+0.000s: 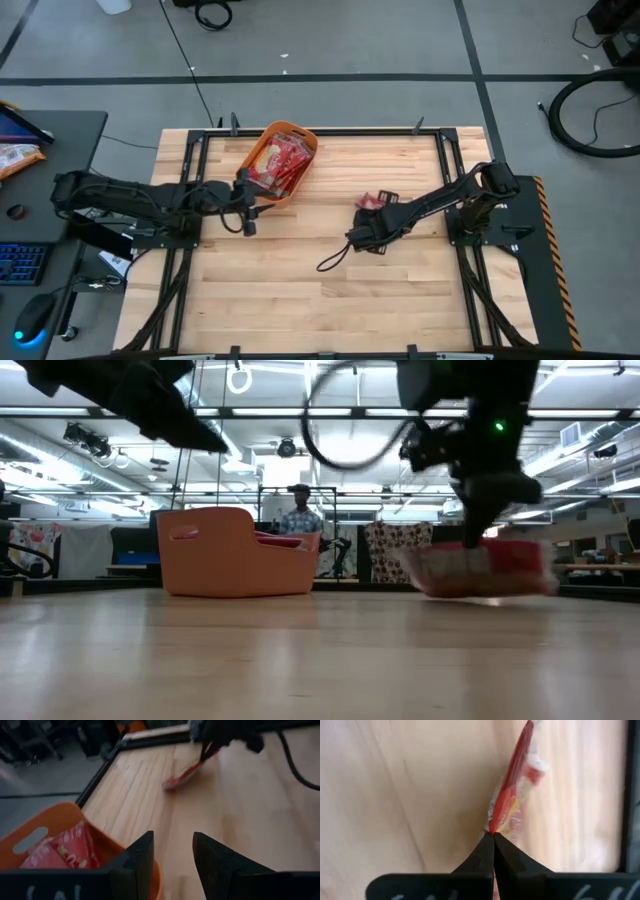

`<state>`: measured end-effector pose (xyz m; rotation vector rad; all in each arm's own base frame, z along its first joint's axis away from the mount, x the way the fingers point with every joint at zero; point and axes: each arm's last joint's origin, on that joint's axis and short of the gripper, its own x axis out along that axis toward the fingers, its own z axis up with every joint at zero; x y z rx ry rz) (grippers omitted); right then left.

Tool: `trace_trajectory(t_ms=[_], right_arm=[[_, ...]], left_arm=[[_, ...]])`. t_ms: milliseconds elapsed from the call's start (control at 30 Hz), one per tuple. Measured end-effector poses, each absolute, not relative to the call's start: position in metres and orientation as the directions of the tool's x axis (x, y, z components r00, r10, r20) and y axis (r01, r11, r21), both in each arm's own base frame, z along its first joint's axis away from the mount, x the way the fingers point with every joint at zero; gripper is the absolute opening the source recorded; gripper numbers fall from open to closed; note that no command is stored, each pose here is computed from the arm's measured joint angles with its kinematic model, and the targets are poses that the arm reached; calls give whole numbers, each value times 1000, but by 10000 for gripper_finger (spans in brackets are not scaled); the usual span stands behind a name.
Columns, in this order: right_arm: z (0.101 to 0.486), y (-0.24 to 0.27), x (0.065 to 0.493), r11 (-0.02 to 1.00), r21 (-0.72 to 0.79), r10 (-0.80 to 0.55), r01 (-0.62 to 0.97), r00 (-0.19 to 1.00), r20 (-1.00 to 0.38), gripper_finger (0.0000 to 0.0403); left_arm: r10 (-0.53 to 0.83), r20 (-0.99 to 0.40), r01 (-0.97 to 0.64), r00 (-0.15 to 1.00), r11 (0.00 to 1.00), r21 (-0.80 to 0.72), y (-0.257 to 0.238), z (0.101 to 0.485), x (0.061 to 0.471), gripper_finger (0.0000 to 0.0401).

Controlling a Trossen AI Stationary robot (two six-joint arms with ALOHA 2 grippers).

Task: Sort popcorn bags into baskets
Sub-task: Put the red popcorn bag into the orange bin

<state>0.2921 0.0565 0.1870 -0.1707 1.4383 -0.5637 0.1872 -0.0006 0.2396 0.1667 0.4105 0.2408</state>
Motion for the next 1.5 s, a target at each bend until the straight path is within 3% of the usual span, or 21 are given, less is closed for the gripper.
trace_trajectory(t_ms=[400,633,800,1067,1333,1500], right_arm=[[232,38,324,792,-583,-609,178,190,-770,1],[259,18,345,737,-657,-670,156,290,-683,1],[274,2,367,721,-679,-662,143,430,-613,0],[294,-14,392,685,-719,-610,121,635,-474,0],[276,-51,420,605,-794,-595,64,699,-397,0],[263,-76,435,497,-868,-600,27,733,-321,0]], left_arm=[[73,-254,-53,964,995,84,-14,266,148,142],[-15,-166,18,986,1000,16,-21,237,142,142],[-22,-129,19,991,1000,-25,-20,235,133,142],[-78,39,80,996,994,-79,-23,222,115,142],[-107,123,119,987,989,-91,-24,229,106,141],[-115,120,129,986,985,-116,-25,228,105,141]])
